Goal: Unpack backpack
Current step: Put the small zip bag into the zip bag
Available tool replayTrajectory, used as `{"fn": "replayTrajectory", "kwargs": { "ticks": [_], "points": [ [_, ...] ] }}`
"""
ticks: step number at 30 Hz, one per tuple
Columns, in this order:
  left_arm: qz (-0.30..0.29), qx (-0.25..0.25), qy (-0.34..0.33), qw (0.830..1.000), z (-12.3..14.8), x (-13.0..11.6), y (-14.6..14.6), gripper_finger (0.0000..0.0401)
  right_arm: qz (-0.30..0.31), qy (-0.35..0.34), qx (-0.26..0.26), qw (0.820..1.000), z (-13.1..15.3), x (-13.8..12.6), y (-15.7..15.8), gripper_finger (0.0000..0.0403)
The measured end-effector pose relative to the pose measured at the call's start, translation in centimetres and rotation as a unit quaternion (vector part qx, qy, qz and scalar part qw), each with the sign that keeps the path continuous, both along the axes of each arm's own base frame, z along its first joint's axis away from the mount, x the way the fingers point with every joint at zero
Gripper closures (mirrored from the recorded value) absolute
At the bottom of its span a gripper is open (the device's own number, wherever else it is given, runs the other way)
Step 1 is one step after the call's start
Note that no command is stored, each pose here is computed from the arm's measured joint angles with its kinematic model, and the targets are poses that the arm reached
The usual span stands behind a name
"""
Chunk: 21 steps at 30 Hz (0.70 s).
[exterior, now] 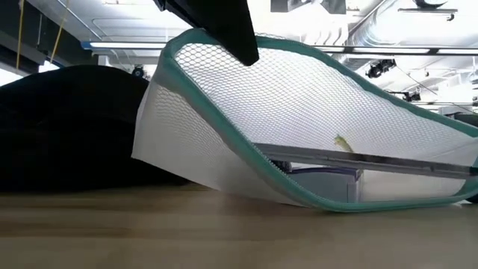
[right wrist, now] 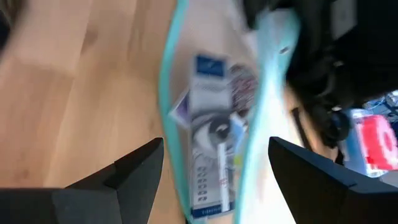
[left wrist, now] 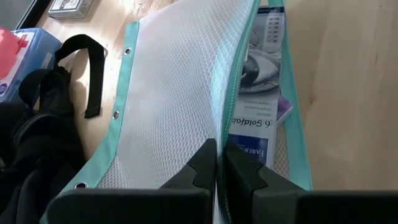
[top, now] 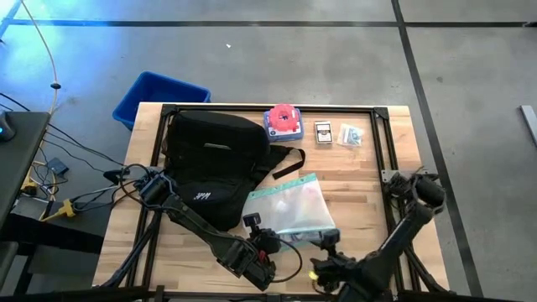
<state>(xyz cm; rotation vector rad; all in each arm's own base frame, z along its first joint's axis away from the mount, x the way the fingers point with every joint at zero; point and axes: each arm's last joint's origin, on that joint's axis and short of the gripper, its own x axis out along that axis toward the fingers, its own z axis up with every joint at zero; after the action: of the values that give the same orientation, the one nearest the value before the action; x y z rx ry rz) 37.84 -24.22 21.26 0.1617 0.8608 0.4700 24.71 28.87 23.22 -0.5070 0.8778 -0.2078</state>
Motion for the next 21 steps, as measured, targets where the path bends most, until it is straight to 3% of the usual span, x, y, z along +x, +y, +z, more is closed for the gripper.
{"fn": "replayTrajectory", "kwargs": {
  "ticks": [3,6,11,15,21],
  "points": [
    [0.000,0.000,0.000,1.000,0.0,0.0,0.0,0.0401,-0.016,-0.023,0.028,0.999,2.3,-0.3,-1.1,0.0128],
    [0.000,0.000,0.000,1.000,0.0,0.0,0.0,0.0401,-0.051,-0.052,0.021,0.997,4.5,-0.5,-3.2,0.0128],
    [0.000,0.000,0.000,1.000,0.0,0.0,0.0,0.0401,-0.224,-0.004,0.047,0.973,7.4,-0.4,-11.1,0.0128],
    [-0.001,0.000,0.001,1.000,0.0,0.0,0.0,0.0401,-0.322,0.044,0.051,0.944,7.5,-0.4,-17.9,0.0128],
    [-0.005,0.001,0.002,1.000,-0.2,-0.2,-0.3,0.0401,-0.389,0.099,0.152,0.903,4.0,-0.9,-28.0,0.0128]
  ]
}}
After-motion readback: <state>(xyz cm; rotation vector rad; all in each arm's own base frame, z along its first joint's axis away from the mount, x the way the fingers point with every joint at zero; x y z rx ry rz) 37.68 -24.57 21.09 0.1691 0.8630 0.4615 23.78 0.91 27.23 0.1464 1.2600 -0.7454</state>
